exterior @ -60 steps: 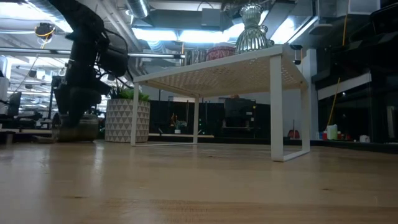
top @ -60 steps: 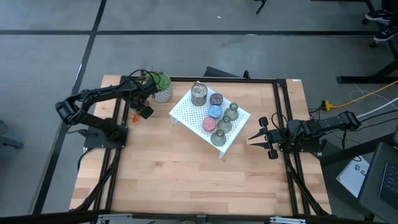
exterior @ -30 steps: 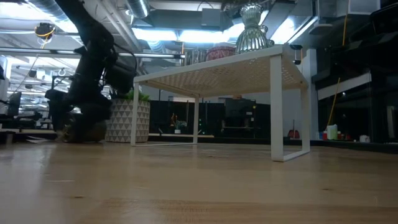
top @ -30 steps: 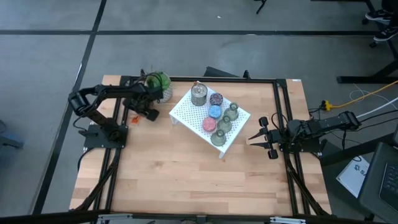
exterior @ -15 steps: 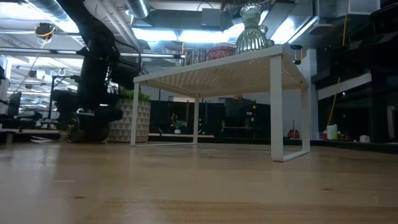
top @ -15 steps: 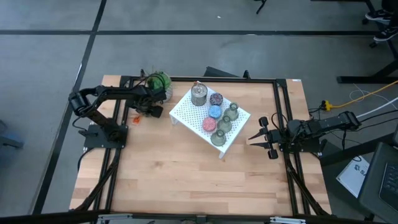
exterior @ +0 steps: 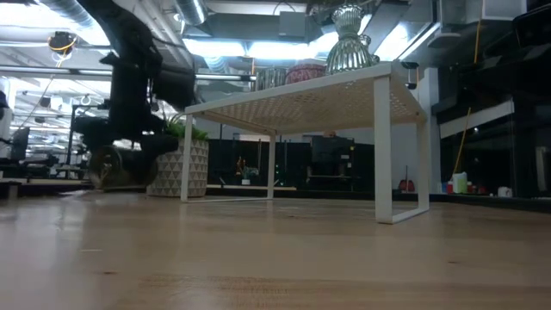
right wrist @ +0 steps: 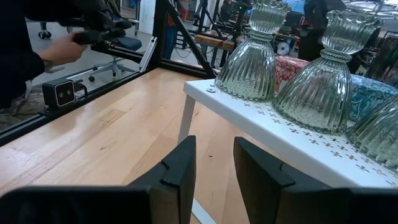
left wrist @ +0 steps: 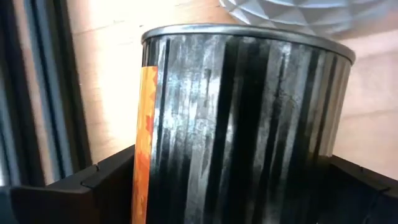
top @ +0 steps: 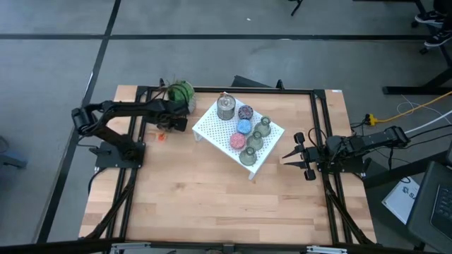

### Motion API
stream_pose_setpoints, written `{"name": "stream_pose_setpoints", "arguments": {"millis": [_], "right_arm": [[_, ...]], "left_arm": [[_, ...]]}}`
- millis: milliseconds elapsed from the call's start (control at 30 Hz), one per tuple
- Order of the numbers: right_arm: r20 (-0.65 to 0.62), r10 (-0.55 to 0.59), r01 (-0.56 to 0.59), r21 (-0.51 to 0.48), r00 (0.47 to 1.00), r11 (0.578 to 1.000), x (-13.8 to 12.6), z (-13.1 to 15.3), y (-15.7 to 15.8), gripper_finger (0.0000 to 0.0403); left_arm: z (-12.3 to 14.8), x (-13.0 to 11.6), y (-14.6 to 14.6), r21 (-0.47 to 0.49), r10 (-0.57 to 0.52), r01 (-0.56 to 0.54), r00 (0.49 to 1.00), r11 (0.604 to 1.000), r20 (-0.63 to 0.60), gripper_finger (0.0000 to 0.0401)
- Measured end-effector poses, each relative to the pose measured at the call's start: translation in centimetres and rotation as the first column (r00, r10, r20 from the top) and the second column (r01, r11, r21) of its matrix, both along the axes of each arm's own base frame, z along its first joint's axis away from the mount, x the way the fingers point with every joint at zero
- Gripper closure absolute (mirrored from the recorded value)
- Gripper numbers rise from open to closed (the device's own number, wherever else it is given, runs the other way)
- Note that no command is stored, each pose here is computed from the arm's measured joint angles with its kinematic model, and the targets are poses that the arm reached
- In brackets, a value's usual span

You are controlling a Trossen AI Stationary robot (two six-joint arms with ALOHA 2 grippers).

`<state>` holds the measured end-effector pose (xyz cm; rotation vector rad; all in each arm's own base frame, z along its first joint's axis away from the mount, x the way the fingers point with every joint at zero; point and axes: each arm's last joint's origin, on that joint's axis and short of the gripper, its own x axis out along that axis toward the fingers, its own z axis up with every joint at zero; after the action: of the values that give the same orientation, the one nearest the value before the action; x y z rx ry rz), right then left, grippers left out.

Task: Pick & Place candle stick holders
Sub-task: Put the silver scented candle on the shelf aligned with the other silver scented candle on the shelf

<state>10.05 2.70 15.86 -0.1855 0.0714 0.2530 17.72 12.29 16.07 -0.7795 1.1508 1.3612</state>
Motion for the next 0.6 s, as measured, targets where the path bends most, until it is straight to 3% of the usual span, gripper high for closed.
{"name": "stream_pose_setpoints", "arguments": {"millis": [233, 600], "right_arm": [[0.000, 0.000, 0.000, 0.000, 1.000, 1.000, 0.0, 0.0, 0.0, 0.0291], [0.000, 0.000, 0.000, 0.000, 1.000, 1.000, 0.0, 0.0, 0.0, 0.0291]], "left_arm": [[1.5, 0.3, -3.2, 0.092, -0.007, 0.007, 1.000, 0.996, -0.001, 0.0043], [2.4, 0.6, -8.9, 0.087, -0.009, 0.002, 0.997, 0.996, 0.074, 0.0043]]}}
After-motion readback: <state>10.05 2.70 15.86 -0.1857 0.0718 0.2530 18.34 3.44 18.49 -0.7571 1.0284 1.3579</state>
